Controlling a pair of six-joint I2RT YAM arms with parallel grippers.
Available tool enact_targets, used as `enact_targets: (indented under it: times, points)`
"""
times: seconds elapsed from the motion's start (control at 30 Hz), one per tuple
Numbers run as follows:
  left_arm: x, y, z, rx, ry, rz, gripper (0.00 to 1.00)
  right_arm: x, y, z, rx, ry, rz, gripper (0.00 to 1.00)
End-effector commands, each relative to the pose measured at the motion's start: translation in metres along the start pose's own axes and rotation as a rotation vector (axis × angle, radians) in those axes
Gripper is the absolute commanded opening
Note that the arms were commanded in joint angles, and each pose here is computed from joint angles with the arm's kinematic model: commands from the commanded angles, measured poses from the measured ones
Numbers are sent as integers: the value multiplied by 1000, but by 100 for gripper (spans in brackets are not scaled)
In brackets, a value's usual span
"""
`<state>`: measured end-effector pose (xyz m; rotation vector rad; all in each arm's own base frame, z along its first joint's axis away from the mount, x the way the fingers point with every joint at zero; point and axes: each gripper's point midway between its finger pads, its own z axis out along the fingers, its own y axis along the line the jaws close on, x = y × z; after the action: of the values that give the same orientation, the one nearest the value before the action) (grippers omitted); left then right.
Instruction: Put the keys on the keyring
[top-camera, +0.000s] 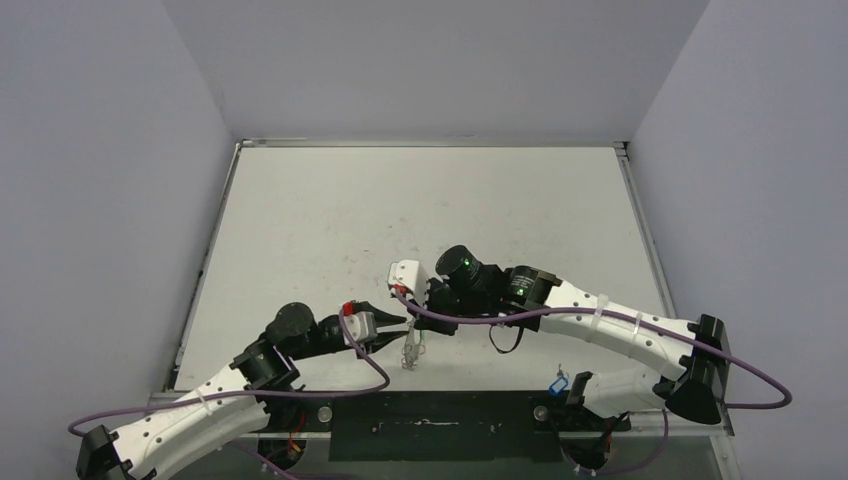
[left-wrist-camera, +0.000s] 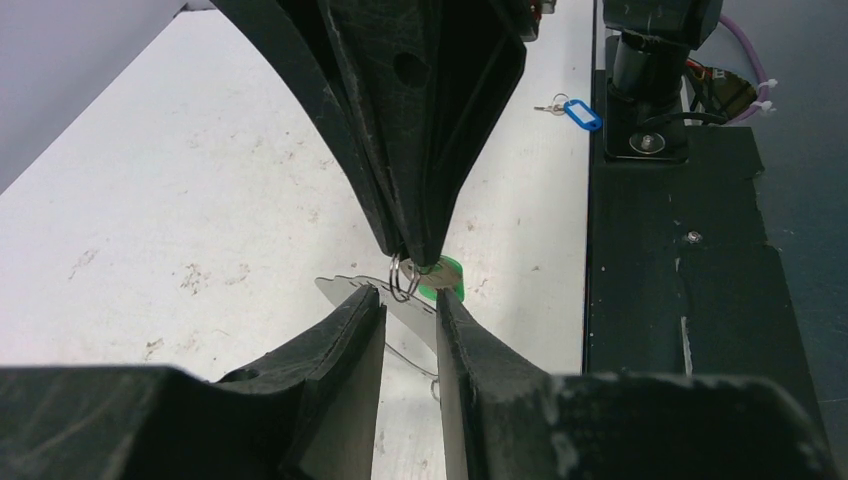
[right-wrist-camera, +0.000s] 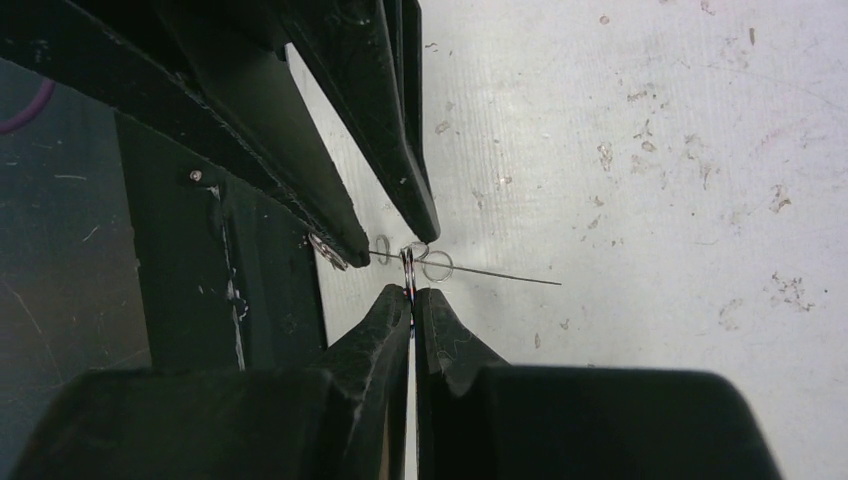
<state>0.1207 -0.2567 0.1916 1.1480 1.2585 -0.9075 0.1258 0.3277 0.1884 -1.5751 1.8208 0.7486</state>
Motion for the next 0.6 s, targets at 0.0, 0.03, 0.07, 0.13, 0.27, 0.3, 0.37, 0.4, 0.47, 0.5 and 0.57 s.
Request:
enact_targets:
  times: [0.0, 0.03, 0.07, 0.13, 0.27, 0.3, 0.37, 0.4, 0.47, 0.5, 0.57]
  points:
    - [-21, 10, 2, -39, -35, 24, 24, -20, 4, -4, -19, -46, 7, 0]
    - [-21, 11, 2, -42, -38, 23, 24, -21, 5, -4, -24, -47, 7, 0]
    - [-21, 11, 3, -42, -42, 24, 24, -21, 6, -4, -27, -48, 6, 0]
    - [-23, 13, 4, -47, -54, 26, 24, -21, 7, -3, -29, -48, 4, 0]
    - [-22, 13, 7, -43, -61, 23, 23, -23, 8, -3, -35, -63, -2, 0]
    - [-22, 12, 8, -35, -62, 24, 23, -24, 8, -3, -36, -69, -5, 0]
    - [-23, 9, 9, -16, -68, 25, 21, -25, 9, -3, -40, -74, -7, 0]
    - [-23, 8, 10, -8, -71, 25, 20, -25, 9, -2, -41, -74, -8, 0]
    - [-24, 6, 11, 2, -74, 23, 17, -25, 9, -2, -42, -73, -8, 0]
    - [-23, 6, 12, 7, -73, 22, 16, -25, 9, -2, -41, -74, -8, 0]
    - [-23, 5, 12, 12, -72, 21, 13, -25, 9, -2, -42, -73, -8, 0]
